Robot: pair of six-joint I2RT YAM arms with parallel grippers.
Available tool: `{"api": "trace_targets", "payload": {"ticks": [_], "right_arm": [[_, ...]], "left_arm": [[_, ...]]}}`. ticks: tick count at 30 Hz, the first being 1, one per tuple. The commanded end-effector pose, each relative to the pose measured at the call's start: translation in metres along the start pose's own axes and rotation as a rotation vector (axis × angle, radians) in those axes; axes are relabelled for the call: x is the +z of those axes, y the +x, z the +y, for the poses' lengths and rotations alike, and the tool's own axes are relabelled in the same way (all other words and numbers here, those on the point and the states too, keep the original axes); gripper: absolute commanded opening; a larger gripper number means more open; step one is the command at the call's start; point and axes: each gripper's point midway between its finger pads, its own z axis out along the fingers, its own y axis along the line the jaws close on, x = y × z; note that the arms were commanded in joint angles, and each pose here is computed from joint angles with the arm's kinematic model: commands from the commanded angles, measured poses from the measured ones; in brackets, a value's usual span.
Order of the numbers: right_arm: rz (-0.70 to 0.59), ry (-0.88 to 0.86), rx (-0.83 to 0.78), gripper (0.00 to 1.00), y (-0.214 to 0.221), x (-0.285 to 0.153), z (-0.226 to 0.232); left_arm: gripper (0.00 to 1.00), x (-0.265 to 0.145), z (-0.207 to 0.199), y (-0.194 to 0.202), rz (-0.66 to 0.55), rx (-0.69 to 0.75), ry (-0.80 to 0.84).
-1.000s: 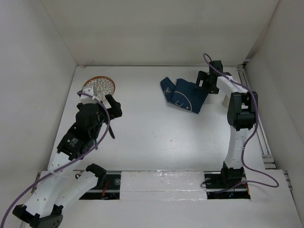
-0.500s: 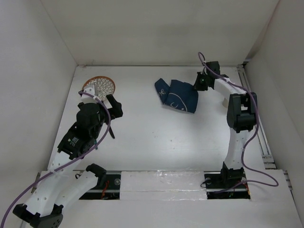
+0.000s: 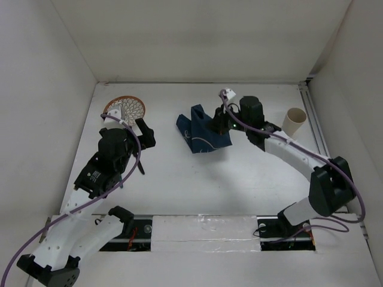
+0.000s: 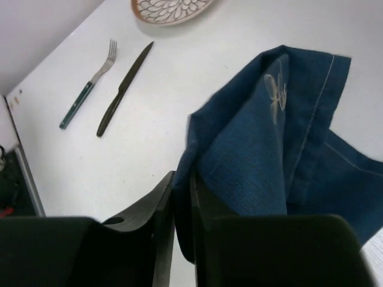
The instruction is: Set the dinner table for one person
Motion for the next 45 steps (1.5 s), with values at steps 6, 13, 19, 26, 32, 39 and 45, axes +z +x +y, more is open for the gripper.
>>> {"api": "trace_targets", "payload": {"ticks": [6, 13, 19, 26, 32, 39, 45], "right_arm": [[-0.069, -0.16, -0.131, 0.57, 0.056, -0.046, 0.081], [-0.114, -0.274, -0.156, 0.73, 0.101, -0.099, 0.146], [-0.203, -0.358, -0.219, 0.91, 0.089, -0.127, 0.169], [-0.409, 0.021, -0.053, 0.95, 0.041, -0.137, 0.115], [-0.383, 0.539, 0.145, 1.0, 0.018, -0.119, -0.01], [-0.254, 0.416, 0.179, 1.0, -0.025, -0.076, -0.091], [-0.081, 0.102, 0.089, 1.0, -0.028, -0.018, -0.101]], "left_arm": [[1.0, 0.005, -0.001, -0.005, -0.024, 0.004, -0.006], [1.0, 0.005, 0.001, -0.006, -0.029, -0.005, -0.017], [1.0, 0.007, 0.002, -0.002, -0.013, 0.003, -0.026], [1.0, 0.0, 0.008, -0.008, -0.045, -0.015, -0.043], [1.0, 0.003, 0.006, -0.006, -0.032, -0.011, -0.04], [1.0, 0.003, 0.002, -0.006, -0.03, -0.014, -0.018], [1.0, 0.002, 0.001, -0.005, -0.033, -0.008, -0.006]]}}
